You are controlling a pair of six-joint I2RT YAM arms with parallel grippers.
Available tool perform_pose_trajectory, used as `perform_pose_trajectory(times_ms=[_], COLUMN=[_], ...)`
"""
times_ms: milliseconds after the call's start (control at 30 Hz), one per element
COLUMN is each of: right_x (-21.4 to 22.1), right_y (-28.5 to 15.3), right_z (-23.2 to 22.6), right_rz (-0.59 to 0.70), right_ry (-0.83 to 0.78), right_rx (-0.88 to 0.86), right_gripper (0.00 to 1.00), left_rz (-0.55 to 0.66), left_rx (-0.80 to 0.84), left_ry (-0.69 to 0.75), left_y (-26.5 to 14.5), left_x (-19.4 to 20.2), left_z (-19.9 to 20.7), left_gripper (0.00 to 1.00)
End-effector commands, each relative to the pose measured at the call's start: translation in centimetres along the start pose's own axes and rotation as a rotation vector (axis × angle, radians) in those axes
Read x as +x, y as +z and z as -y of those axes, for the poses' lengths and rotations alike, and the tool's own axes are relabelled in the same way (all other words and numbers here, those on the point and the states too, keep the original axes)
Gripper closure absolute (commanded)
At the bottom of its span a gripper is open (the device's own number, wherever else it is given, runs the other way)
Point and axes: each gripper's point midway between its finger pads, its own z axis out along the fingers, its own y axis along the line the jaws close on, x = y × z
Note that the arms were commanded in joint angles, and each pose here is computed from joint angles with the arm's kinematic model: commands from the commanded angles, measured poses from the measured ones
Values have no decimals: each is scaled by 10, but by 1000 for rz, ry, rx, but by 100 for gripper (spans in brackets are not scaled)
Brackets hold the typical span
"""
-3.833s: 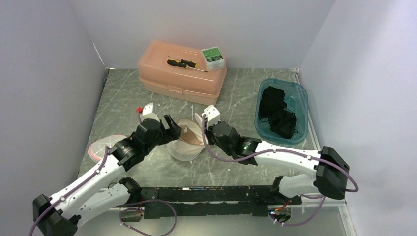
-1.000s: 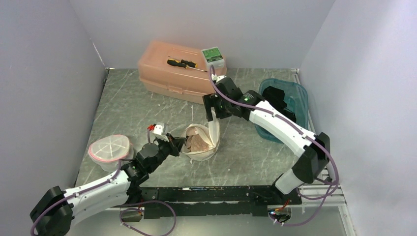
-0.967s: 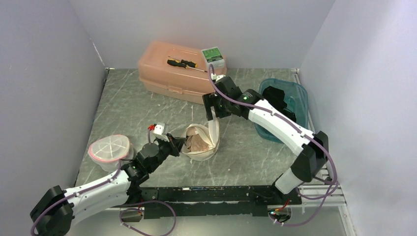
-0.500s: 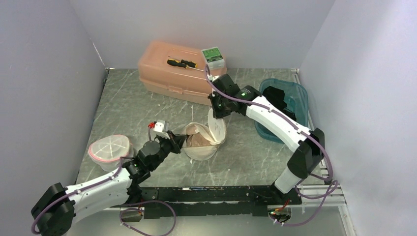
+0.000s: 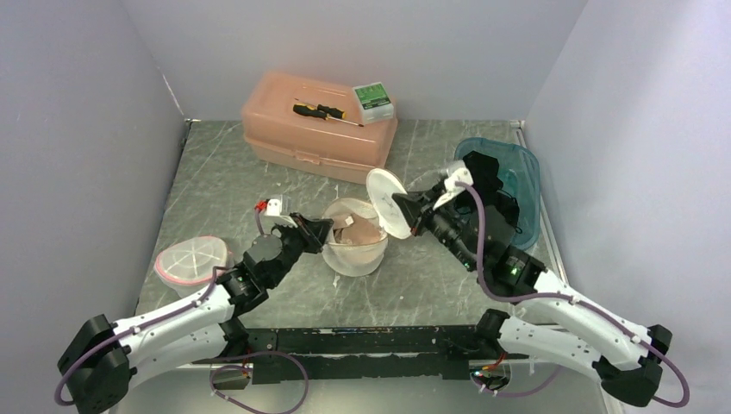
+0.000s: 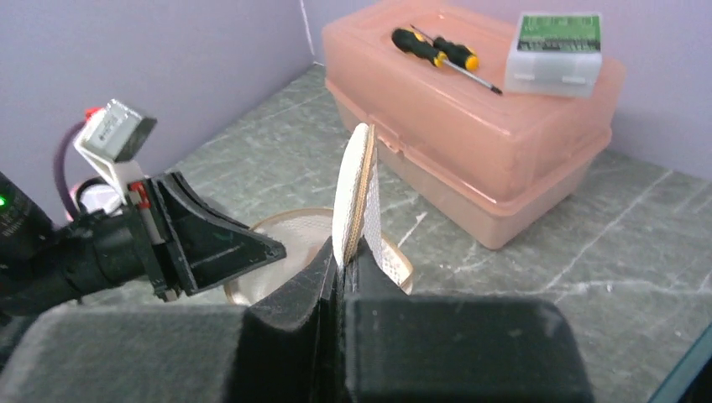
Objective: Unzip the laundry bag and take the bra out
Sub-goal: Open the laundry bag at the center of the board.
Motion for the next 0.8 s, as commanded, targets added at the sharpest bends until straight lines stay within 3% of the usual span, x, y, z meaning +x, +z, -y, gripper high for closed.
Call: perform_pose_trajectory(times_ms=[0, 100, 233, 367, 467, 567, 767], right_x=[4, 28, 55, 63, 64, 66, 68], right_y=[-3, -16, -27, -34, -37, -39, -40], right_z=[0, -10, -14, -16, -16, -16, -16], right_rz=[176, 166, 113, 82, 71, 59, 40], right_ry=[24, 23, 5, -4, -2, -2, -8], right_rx=[8, -50, -88, -108, -118, -120, -119], right_gripper=[100, 100, 100, 100, 100, 100, 100], left_rz=[-35, -167, -282, -336, -366, -472, -736], left_rx=[-20, -113, -264, -337, -318, -315, -368], left_ry=[-120, -147, -138, -54, 53, 174, 278], left_y=[4, -8, -32, -52, -51, -42, -25], left_x=[7, 32, 38, 23, 3, -1, 26], left_z=[4, -11, -29, -34, -21, -11, -16], left_gripper=[85, 68, 31, 11, 7, 7, 14])
